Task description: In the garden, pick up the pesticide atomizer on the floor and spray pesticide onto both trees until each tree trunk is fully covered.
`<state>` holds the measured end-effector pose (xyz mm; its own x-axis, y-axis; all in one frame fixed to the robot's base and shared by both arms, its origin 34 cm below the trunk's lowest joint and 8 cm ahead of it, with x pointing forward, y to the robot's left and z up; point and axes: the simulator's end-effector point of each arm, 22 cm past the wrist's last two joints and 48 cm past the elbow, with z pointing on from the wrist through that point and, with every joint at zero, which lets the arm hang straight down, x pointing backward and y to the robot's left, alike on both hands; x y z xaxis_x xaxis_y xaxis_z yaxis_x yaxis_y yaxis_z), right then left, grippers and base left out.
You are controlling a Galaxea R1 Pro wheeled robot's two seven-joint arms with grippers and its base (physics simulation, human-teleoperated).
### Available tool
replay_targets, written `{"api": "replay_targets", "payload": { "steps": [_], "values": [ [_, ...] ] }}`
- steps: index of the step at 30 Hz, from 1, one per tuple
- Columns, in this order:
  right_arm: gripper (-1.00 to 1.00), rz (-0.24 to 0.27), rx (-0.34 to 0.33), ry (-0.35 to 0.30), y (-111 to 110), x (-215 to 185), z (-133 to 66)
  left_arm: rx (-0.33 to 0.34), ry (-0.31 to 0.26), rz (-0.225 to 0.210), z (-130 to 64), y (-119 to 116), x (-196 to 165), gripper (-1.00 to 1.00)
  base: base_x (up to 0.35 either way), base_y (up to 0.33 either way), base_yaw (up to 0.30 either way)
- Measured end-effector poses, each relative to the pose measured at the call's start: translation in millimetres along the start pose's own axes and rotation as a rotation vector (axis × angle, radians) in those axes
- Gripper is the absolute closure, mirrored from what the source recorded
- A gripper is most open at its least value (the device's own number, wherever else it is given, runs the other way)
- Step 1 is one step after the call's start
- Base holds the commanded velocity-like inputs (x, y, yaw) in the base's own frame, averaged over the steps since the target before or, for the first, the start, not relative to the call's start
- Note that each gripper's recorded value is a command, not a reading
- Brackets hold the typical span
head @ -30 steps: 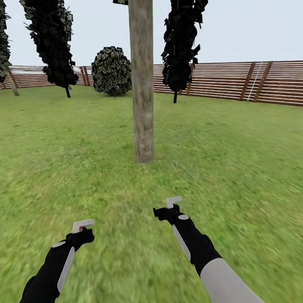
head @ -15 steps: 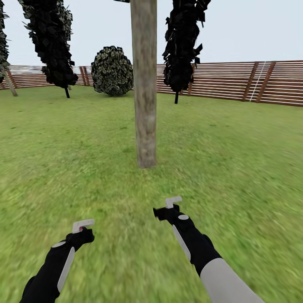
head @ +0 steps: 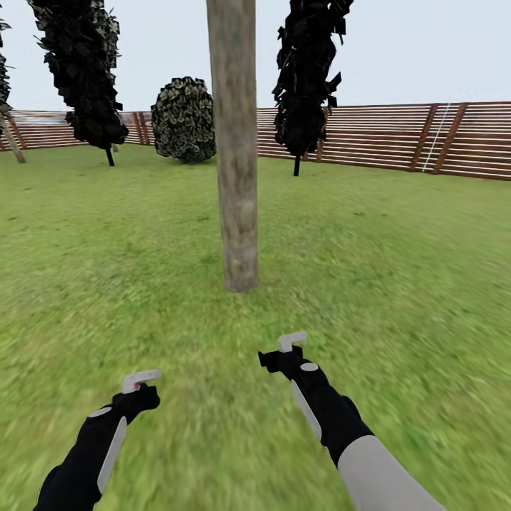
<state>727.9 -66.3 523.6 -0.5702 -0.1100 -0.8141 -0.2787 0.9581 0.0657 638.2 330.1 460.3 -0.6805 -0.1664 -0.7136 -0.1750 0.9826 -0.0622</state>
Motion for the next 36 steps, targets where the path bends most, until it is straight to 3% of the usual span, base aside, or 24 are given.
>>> {"api": "replay_targets", "payload": {
  "steps": [20, 36],
  "values": [
    [-1.00, 0.000, 0.000, 0.000, 0.0, 0.1, 0.0, 0.000, 0.000, 0.002, -0.2, -0.4, -0.4, 1.00, 0.290, -0.123, 0.000],
    [-1.00, 0.000, 0.000, 0.000, 0.0, 0.3, 0.3, 0.003, -0.005, 0.002, -0.4, -1.2, -2.2, 1.00, 0.030, -0.004, 0.000]
  ]
}}
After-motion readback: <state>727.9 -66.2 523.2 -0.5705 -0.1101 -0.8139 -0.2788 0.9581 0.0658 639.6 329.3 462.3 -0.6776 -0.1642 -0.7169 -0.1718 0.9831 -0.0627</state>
